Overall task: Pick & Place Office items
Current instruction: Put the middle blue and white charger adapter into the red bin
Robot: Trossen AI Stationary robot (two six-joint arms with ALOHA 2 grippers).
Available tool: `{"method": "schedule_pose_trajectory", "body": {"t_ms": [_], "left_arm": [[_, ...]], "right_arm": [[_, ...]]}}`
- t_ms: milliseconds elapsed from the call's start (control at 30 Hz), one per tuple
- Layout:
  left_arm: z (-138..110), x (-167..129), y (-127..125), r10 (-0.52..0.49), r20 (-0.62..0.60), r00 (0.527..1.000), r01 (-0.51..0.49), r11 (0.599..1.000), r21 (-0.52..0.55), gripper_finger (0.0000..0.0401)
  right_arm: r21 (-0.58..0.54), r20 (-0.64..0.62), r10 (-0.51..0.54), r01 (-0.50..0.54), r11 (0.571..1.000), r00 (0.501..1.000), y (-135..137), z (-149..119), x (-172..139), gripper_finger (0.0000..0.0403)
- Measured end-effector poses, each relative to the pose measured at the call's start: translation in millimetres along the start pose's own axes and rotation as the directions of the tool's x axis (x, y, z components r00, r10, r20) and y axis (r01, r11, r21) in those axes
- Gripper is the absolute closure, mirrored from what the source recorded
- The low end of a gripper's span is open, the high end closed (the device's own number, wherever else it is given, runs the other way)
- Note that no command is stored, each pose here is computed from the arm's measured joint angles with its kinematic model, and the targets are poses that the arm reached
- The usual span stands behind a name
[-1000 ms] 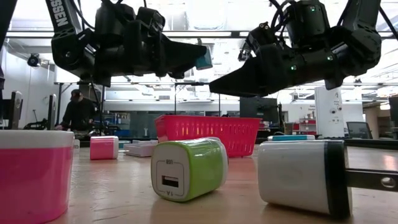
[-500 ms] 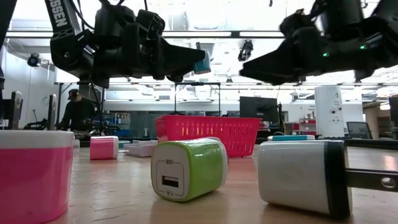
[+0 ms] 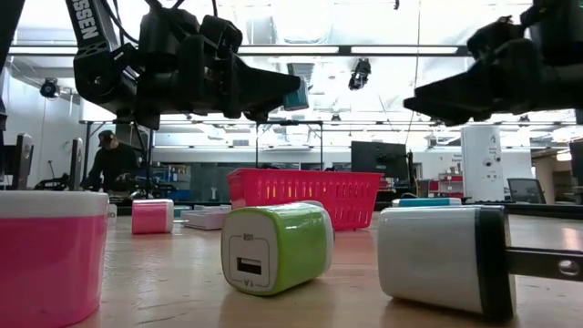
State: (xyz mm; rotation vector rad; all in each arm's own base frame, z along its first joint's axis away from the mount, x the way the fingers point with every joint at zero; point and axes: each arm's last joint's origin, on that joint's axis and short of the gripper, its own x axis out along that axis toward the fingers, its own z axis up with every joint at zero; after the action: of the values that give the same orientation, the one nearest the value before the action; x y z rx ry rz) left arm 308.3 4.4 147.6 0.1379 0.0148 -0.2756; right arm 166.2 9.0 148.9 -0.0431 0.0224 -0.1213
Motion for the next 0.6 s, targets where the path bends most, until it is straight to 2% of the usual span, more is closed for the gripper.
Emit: {"method": "schedule_pose_trajectory", "body": {"t_ms": [400,600], "left_arm": [[-1.7,0.0,-0.1,-0.001,-0.018,1.000,0.000,1.000,-0.013,0.0270],[-7.2,2.3,0.5,-0.009,-0.092,0.996,0.003,0.998,-0.069,0.0270]], "right_arm": [[0.003,-0.017,-0.025,0.025,1.000,1.000,-2.1,-0.6,-6.2,0.0132],[0.002,-0.018,-0.025,0.025,1.000,1.000,-2.0,-0.8,-6.2,0.0139]]}}
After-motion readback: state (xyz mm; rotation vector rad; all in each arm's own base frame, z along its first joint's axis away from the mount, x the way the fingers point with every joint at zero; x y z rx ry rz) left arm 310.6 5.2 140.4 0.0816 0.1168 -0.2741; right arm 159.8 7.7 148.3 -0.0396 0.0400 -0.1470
